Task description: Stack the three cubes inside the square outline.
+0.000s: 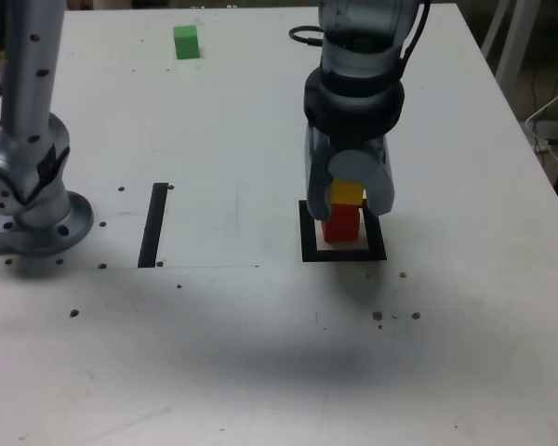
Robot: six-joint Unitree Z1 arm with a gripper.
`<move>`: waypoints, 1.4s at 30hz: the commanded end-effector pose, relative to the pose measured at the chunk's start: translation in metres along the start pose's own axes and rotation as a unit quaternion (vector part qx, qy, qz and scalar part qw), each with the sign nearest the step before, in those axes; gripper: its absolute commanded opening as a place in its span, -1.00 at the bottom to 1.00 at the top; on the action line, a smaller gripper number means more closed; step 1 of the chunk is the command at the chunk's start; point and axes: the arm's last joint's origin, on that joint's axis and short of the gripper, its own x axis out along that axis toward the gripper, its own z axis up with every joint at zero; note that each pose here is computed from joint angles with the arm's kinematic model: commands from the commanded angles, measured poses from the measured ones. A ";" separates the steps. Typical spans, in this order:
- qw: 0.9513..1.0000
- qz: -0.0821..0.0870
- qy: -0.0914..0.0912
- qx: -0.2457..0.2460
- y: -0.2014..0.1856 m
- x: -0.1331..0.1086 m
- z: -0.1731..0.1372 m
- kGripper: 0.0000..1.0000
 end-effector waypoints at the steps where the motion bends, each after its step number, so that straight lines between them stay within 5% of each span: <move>1: 1.000 -0.002 0.000 -0.002 0.001 0.000 -0.001 -0.50; 22: 1.000 -0.023 0.007 0.000 0.002 0.007 -0.005 -0.35; 25: 1.000 -0.025 0.005 0.000 0.002 0.007 -0.004 -0.15; 33: 1.000 -0.024 0.001 0.000 0.002 0.010 -0.004 0.81; 42: 1.000 -0.023 0.008 0.000 0.002 0.012 -0.008 0.99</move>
